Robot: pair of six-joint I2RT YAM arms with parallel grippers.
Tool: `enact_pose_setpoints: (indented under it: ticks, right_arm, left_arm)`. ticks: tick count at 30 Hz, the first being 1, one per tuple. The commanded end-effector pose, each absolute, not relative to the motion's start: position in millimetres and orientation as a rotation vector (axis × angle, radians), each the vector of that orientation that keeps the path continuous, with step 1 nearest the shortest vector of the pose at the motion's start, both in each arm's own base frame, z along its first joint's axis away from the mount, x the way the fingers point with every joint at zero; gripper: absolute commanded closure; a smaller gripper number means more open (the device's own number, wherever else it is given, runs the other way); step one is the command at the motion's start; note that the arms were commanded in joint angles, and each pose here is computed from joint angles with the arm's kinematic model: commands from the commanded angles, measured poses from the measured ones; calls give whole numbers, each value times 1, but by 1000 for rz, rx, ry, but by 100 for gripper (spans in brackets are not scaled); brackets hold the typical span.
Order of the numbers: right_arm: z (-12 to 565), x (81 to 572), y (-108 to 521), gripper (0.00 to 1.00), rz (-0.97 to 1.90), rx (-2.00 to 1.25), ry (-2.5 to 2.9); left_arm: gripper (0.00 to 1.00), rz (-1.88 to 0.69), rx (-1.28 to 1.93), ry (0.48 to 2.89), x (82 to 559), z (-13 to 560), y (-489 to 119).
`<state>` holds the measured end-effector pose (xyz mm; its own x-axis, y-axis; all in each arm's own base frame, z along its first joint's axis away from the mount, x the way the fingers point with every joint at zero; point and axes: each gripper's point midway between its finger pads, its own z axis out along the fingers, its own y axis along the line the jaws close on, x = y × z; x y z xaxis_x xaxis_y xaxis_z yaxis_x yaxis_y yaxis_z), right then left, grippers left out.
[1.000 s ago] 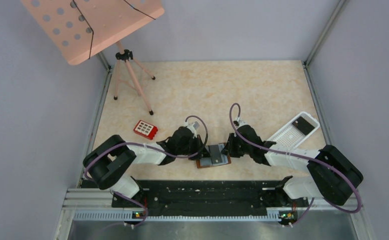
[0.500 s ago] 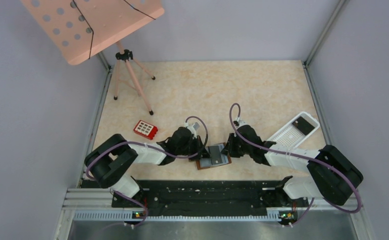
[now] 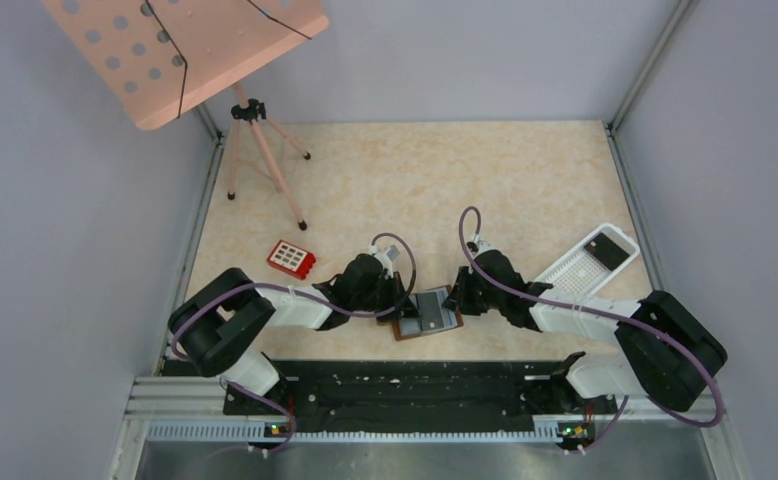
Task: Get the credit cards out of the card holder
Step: Remove the credit card from the card holder.
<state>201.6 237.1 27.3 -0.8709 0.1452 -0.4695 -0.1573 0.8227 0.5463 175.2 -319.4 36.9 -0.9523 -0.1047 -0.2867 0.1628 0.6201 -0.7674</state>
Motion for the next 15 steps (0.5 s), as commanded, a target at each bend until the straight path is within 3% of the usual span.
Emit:
enact_pose_setpoints:
  ticks: [1,2,4,6,15]
  right_arm:
    - [9,195,216,91,675,-16,2568]
    - [9,195,216,91,675,-14,2568]
    - [10,195,217,91,679,-15,2565]
    - [10,196,218,91,680,-17,2565]
    - [10,196,218,91,679,-19,2569]
  left_arm:
    - [100,-1243,77,2510,176,42,-316]
    - [100,-1243,84,2513,175,41,-316]
    - [82,-1234,100,2528,175,40,-317]
    - [99,-1243,122,2527,174,40,-319]
    - [100,-1276,158,2494,172,46,-319]
